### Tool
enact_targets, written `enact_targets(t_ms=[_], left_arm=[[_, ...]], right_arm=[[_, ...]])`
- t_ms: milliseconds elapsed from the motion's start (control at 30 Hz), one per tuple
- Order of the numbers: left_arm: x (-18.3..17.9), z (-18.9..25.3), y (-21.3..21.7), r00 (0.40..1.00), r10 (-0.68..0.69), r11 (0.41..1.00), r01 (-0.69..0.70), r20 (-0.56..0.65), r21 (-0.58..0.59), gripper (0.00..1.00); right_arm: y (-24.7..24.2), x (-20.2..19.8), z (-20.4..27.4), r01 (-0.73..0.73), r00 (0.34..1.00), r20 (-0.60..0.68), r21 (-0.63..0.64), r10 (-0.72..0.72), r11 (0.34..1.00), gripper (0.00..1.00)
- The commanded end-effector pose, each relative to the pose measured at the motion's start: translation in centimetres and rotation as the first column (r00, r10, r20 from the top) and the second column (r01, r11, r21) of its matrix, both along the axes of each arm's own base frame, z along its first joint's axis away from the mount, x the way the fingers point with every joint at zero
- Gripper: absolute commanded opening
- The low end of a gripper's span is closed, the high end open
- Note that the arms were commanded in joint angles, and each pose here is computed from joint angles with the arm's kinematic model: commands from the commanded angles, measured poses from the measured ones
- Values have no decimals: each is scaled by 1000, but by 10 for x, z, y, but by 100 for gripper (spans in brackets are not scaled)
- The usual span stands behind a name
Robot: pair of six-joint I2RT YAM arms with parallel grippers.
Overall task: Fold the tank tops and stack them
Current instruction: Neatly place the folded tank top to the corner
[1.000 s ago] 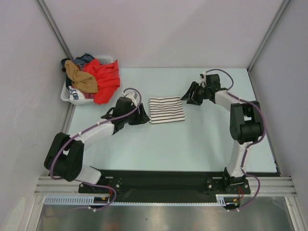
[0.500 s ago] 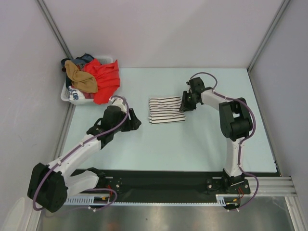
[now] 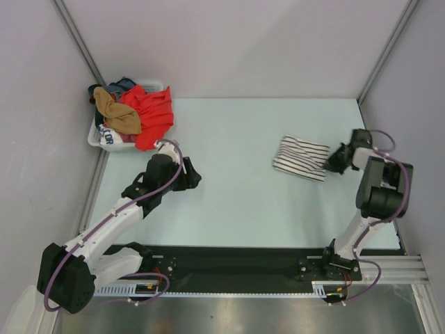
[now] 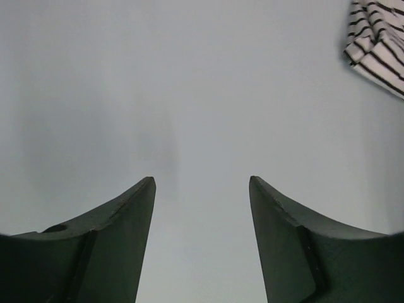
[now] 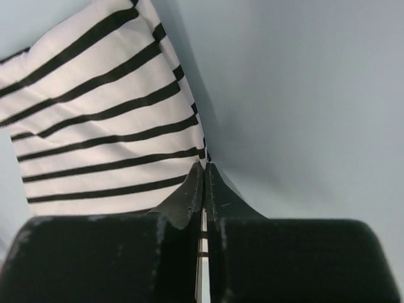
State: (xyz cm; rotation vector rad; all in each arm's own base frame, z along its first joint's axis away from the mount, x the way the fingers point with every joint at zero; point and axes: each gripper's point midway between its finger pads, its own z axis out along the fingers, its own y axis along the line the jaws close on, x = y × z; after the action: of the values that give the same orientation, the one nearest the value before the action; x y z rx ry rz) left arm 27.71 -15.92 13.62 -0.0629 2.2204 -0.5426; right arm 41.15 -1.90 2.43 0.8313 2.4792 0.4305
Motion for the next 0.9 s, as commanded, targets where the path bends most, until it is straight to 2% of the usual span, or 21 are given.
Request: enact_targets(t_ms=[0, 33, 133, 233, 300, 333, 367, 400, 433, 500, 600, 633, 700, 800, 867], left_arm=[[2, 6, 1, 1000, 5, 1000, -5, 28, 5, 67], [2, 7, 2, 1000, 8, 1000, -8, 30, 6, 67], [2, 6, 4, 999, 21, 1000, -21, 30, 9, 67], [2, 7, 2, 999, 19, 1000, -19, 27, -3, 67], [0, 7, 2, 1000, 17, 1000, -17, 25, -9, 67], [0, 7, 3, 999, 18, 1000, -18, 26, -10, 67], [-2, 6, 4, 1000, 21, 1000, -21, 23, -6, 67], [-3, 9, 4, 999, 24, 1000, -23, 32, -12, 67], [-3, 9, 7, 999, 33, 999, -32, 35, -8, 67], [-5, 12, 8, 998, 38, 999, -37, 45, -13, 67], [-6, 19, 11, 996, 50, 999, -49, 70, -21, 67], [-6, 21, 13, 995, 55, 998, -53, 77, -21, 68], [-6, 25, 16, 993, 70, 997, -68, 92, -21, 68], [-7, 31, 23, 988, 92, 996, -91, 124, -12, 70], [-8, 36, 28, 982, 106, 994, -105, 156, -18, 76]], right_arm=[[-60, -16, 23, 274, 954, 108, 64, -279, 960, 0], [-72, -36, 23, 340, 931, 116, 71, -347, 938, 4], [-84, -47, 32, 413, 894, 164, 54, -416, 909, 13], [-80, -57, 22, 433, 885, 146, 91, -442, 897, 16], [-79, -66, 17, 446, 877, 133, 129, -461, 886, 29], [-83, -71, 15, 474, 864, 125, 126, -488, 872, 42], [-90, -75, 25, 495, 848, 152, 119, -508, 861, 48], [-91, -83, 24, 507, 844, 140, 109, -518, 855, 54], [-101, -89, 29, 544, 823, 151, 75, -548, 836, 55], [-116, -107, 45, 598, 789, 164, 23, -593, 801, 73], [-140, -134, 71, 684, 722, 212, -75, -659, 726, 89], [-142, -136, 81, 686, 718, 238, -81, -654, 723, 89], [-141, -136, 105, 674, 716, 310, -73, -625, 736, 89], [-111, -115, 135, 544, 766, 407, 5, -498, 839, 94], [-78, -99, 158, 416, 787, 484, 42, -383, 908, 97]])
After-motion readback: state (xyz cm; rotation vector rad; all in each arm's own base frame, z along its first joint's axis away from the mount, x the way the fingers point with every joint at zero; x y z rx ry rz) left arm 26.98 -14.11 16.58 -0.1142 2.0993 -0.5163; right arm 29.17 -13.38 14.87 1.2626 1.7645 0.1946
